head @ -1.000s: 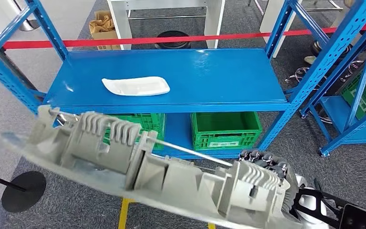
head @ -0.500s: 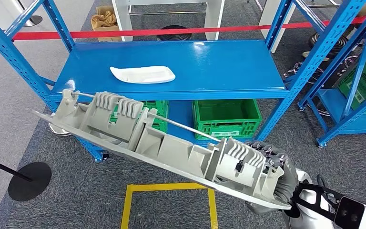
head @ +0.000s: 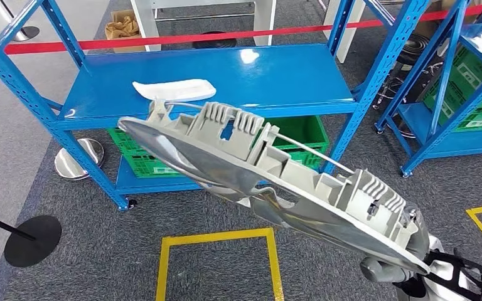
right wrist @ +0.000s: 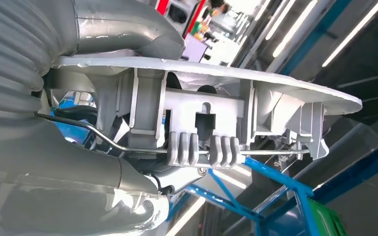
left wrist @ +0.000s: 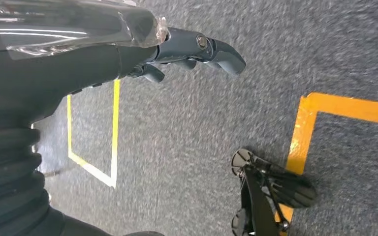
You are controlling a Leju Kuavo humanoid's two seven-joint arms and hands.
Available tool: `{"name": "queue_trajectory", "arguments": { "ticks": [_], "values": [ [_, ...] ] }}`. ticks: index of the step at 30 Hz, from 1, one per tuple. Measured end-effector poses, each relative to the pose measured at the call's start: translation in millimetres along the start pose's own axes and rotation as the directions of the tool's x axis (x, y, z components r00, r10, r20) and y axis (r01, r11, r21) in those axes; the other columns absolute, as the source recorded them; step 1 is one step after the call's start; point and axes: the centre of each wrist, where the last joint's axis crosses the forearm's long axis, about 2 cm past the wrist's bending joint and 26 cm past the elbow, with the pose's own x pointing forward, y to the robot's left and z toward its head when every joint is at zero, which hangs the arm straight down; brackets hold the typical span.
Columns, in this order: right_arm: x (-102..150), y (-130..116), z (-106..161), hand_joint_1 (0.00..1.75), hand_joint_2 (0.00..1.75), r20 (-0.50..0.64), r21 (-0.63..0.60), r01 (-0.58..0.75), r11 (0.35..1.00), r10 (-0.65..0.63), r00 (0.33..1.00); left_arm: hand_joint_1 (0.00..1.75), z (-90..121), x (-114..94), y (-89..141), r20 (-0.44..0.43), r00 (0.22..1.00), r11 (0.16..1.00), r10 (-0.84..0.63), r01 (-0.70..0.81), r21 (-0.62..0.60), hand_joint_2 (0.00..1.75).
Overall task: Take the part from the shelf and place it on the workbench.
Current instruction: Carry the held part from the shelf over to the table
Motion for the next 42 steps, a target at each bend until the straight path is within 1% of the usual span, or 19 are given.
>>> {"name": "queue_trajectory", "arguments": {
  "ticks": [7,11,13,16,19,22,26,30,33,36,42],
  "values": [
    [5.9,-3.9,4.1,1.75,1.75,-0.008,-0.004,-0.022,1.000,0.022,1.000,0.00,-0.2,1.3,1.9,0.002,1.000,1.000,0.004,-0.004,0.006,1.75],
    [8.0,-7.1,6.2,1.75,1.75,-0.023,-0.026,-0.062,0.998,0.061,0.998,0.00,-0.3,1.6,2.2,0.001,1.000,1.000,0.012,-0.012,0.007,1.75],
    [9.2,-10.0,5.8,1.75,1.75,-0.018,-0.030,-0.068,0.997,0.067,0.998,0.00,-0.2,2.4,0.1,0.002,1.000,1.000,0.013,-0.013,0.002,1.75],
    [10.5,-15.3,3.2,1.75,1.75,-0.018,-0.003,-0.074,0.997,0.074,0.997,0.00,-0.1,4.0,-5.3,0.005,1.000,1.000,0.007,-0.007,-0.013,1.75],
    [9.6,-15.4,2.0,1.75,1.75,-0.037,0.018,-0.087,0.996,0.088,0.995,0.00,0.1,6.4,-11.0,0.005,1.000,1.000,-0.001,0.001,-0.017,1.75],
    [6.8,-15.0,-3.7,1.75,1.75,-0.031,0.025,-0.098,0.995,0.098,0.995,0.00,0.2,6.7,-13.0,0.001,1.000,1.000,-0.009,0.009,-0.009,1.75],
    [5.9,-15.4,-6.2,1.75,1.75,-0.037,0.016,-0.120,0.993,0.121,0.992,0.00,0.1,5.5,-10.1,-0.011,0.999,0.999,-0.034,0.034,-0.010,1.75],
    [14.7,-21.4,-1.8,1.75,1.75,-0.051,0.027,-0.135,0.990,0.136,0.989,0.00,-0.7,7.5,-0.1,-0.025,0.998,0.999,-0.054,0.054,-0.002,1.75],
    [20.8,-24.1,2.9,1.75,1.75,-0.061,0.035,-0.127,0.991,0.129,0.990,0.00,-1.1,8.1,8.0,-0.038,0.998,0.998,-0.052,0.053,0.021,1.75],
    [25.4,-25.6,6.7,1.75,1.75,-0.077,0.053,-0.125,0.991,0.129,0.989,0.00,-1.4,9.3,11.3,-0.039,0.998,0.998,-0.045,0.046,0.034,1.75],
    [26.2,-23.7,10.5,1.75,1.75,-0.097,0.061,-0.135,0.989,0.140,0.985,0.00,-1.5,9.1,15.3,-0.038,0.999,0.998,-0.027,0.029,0.051,1.75]
  ]
}}
